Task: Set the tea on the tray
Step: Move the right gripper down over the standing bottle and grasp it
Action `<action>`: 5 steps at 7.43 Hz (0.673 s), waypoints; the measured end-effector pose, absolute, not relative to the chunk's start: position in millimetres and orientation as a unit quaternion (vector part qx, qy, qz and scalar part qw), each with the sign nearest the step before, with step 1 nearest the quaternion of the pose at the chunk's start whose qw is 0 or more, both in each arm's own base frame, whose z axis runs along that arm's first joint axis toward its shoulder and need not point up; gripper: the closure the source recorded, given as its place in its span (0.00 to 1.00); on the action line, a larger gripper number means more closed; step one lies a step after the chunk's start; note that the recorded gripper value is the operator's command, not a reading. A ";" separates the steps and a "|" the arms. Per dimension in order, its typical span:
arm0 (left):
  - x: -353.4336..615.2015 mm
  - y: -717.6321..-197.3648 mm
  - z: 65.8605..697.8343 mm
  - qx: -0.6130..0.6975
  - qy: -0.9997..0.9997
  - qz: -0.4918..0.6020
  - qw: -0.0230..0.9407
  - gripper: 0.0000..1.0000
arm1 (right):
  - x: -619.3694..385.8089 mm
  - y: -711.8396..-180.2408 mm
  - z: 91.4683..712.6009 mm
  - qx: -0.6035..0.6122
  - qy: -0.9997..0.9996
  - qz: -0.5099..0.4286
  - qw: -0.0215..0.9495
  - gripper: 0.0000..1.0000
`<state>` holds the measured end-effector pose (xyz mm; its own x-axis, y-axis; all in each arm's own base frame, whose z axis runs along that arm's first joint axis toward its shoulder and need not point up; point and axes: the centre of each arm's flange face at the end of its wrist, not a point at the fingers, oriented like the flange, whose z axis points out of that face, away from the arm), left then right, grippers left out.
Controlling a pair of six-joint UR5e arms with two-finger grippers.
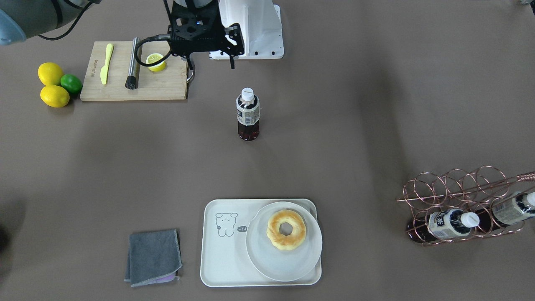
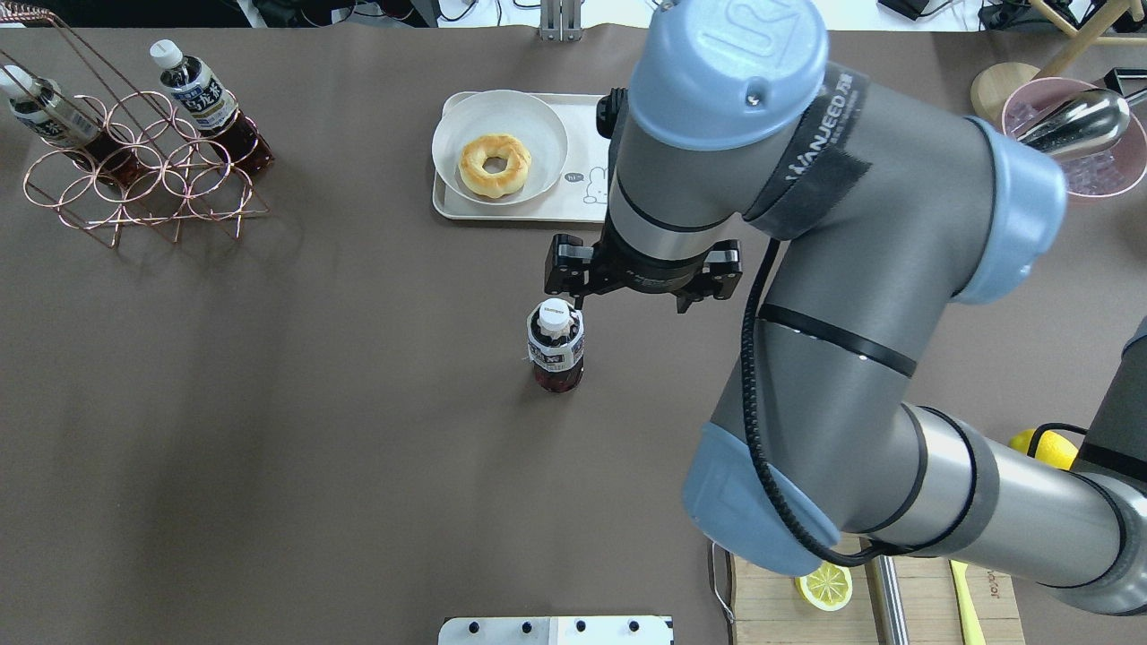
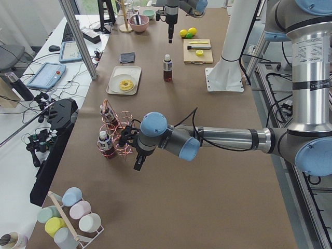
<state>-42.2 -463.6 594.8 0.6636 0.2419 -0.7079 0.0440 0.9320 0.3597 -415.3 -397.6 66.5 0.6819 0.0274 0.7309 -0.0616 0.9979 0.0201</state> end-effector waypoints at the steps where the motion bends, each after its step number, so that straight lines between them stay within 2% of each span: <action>1: -42.5 -463.0 597.5 0.174 0.406 0.054 0.895 0.02 | -434.9 -397.0 60.5 0.020 -0.404 0.032 0.914 0.00; 5: -43.5 -459.8 606.5 0.166 0.406 0.050 0.897 0.02 | -484.4 -395.8 59.5 0.029 -0.411 0.033 0.911 0.01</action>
<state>-43.5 -459.8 606.5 0.6649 0.2255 -0.7121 0.0445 0.9397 0.3391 -484.4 -395.8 59.5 0.6602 0.0364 0.7502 -0.0837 0.9962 0.0253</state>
